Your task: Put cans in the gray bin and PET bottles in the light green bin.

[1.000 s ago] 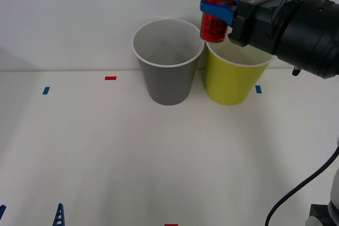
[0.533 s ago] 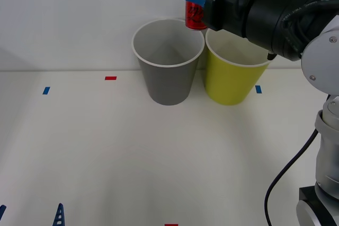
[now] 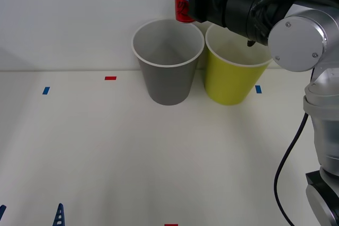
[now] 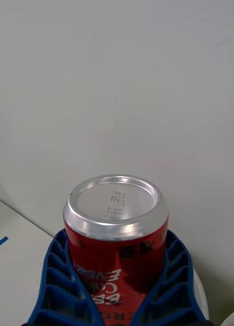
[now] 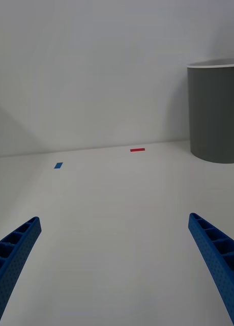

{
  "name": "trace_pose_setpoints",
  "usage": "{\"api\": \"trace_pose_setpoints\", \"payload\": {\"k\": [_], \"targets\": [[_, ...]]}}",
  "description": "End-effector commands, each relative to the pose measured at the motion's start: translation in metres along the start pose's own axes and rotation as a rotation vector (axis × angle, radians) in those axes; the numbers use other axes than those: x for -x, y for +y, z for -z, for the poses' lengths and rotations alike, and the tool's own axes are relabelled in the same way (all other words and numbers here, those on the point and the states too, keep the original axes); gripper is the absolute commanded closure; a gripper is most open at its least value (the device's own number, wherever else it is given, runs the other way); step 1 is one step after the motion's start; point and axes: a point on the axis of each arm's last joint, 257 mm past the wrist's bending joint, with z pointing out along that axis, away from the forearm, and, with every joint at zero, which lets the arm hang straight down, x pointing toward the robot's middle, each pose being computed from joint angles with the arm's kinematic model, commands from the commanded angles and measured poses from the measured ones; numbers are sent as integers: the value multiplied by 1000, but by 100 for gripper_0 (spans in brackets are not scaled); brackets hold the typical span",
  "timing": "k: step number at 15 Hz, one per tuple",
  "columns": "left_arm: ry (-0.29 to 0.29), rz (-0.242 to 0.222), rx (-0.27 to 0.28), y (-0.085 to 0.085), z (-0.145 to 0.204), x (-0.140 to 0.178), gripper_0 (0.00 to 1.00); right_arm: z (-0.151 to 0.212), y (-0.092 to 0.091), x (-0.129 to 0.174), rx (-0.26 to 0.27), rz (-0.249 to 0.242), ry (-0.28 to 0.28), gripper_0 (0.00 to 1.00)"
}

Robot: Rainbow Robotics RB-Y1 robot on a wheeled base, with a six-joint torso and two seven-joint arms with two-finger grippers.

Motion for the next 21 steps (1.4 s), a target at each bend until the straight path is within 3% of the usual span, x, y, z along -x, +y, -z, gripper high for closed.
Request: {"api": "trace_pose_setpoints", "payload": {"k": [1,5,8,13,14,17,18,21], "targets": [[0,0,0,0,0,0,0,-17,5,-5,21,18,8,100],[0,0,0,0,0,0,0,-40,13,-10,48,42,-8,100],[0,0,0,0,0,0,0,-47,3,-16,35,39,1,100],[0,0,0,0,0,0,0,-60,3,-21,42,32,-29,100],[0,0,0,0,0,0,0,-60,4,-20,43,32,-30,95],[0,0,0,0,0,0,0,-60,3,-19,44,33,-32,53],[0,0,0,0,0,0,0,-60,3,-20,44,32,-30,0],[0,0,0,0,0,0,0,-60,2,-20,43,34,-29,0]]}}
